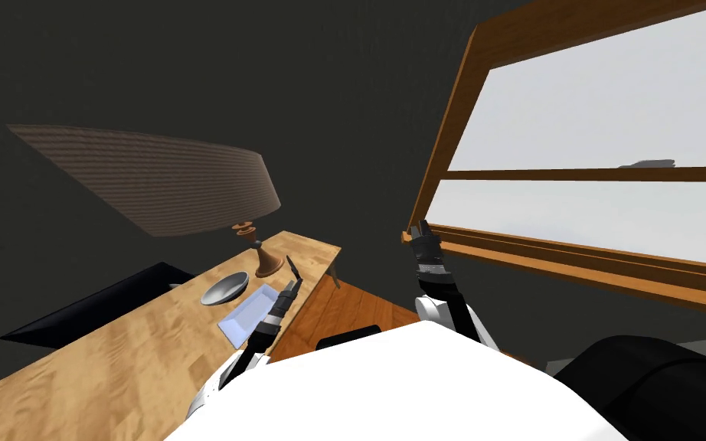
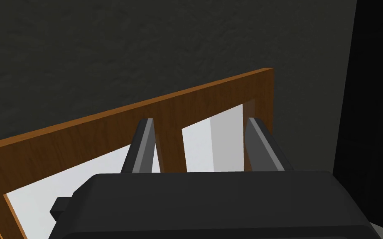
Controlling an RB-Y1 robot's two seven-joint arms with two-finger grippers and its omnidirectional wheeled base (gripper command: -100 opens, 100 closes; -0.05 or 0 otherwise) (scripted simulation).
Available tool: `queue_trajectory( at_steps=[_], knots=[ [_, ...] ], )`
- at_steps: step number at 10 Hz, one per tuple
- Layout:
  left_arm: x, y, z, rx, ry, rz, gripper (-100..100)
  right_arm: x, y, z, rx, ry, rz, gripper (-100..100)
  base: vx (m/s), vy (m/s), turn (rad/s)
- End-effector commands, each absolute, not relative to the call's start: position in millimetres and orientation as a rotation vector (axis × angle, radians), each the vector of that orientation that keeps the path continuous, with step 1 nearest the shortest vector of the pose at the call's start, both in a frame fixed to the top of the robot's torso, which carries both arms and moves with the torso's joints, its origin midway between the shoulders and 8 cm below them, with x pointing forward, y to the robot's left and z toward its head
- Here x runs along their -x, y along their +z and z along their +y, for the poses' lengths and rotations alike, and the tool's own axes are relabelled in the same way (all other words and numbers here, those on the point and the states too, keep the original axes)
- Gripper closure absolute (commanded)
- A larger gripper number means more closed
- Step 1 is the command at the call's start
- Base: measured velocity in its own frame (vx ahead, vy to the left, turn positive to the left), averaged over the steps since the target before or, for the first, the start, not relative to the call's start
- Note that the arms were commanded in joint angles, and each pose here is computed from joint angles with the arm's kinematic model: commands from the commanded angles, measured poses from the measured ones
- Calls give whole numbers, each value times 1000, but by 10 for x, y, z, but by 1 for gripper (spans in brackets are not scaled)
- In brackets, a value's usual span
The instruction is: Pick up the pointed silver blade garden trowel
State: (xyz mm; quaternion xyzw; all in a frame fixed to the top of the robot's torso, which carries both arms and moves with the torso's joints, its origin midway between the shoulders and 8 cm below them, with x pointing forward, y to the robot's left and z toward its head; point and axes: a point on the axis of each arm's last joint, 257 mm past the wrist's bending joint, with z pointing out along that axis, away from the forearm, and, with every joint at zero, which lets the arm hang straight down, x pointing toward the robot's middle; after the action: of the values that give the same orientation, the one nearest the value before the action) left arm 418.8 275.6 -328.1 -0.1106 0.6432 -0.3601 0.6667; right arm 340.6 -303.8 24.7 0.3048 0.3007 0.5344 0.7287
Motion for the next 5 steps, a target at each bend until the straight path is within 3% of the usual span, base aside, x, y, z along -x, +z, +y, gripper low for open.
queue_trajectory(
  at_steps=[1,5],
  knots=[
    [-4166,-3367,2890,216,-764,1477,-100,-3406,247,-3038,-672,1177,663,0,-11,37,-233],
    [-4168,-3463,3099,158,-687,1508,-100,-3406,247,-3038,-672,1177,663,0,-5,40,-164]
  ],
)
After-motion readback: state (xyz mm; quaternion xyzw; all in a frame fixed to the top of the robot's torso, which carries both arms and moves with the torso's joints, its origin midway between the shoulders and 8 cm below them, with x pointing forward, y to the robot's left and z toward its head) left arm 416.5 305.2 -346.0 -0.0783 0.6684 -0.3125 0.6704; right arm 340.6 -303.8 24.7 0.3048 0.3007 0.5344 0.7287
